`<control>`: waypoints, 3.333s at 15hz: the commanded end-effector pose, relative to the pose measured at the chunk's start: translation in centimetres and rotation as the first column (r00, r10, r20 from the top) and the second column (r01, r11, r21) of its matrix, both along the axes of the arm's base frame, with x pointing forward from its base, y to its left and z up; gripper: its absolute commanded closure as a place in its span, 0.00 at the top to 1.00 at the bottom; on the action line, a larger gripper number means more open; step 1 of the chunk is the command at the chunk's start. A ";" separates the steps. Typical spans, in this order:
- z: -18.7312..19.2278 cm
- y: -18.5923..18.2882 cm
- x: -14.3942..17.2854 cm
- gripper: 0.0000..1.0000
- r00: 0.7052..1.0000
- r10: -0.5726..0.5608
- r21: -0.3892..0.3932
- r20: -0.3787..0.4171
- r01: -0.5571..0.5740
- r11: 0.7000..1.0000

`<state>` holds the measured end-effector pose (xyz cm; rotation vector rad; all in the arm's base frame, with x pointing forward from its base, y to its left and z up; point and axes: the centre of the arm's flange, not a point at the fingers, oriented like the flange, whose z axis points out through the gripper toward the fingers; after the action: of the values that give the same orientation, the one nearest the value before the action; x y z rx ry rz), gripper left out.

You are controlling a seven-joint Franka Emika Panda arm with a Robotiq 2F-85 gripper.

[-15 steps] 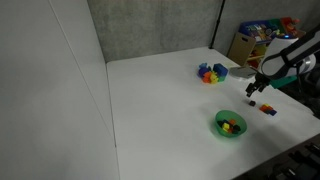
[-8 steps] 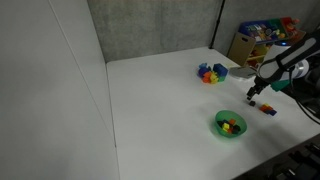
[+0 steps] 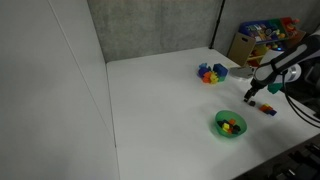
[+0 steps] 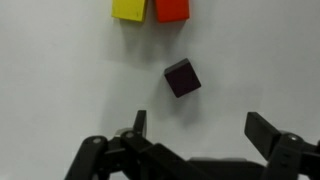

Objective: Put the green block inside the bowl

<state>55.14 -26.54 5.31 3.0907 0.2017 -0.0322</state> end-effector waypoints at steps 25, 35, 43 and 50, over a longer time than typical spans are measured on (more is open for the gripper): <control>-1.4 -0.9 -1.7 0.23 0.992 0.125 0.008 -0.035 -0.125 0.992; 1.8 2.2 -1.2 0.10 0.995 0.103 -0.025 -0.001 -0.103 0.994; 7.9 6.7 1.8 0.10 0.999 -0.046 -0.040 -0.015 0.046 0.998; 12.6 14.3 0.1 0.10 0.997 -0.076 -0.030 -0.017 0.076 0.997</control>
<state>57.99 -15.12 15.62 3.0618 0.1038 -0.0527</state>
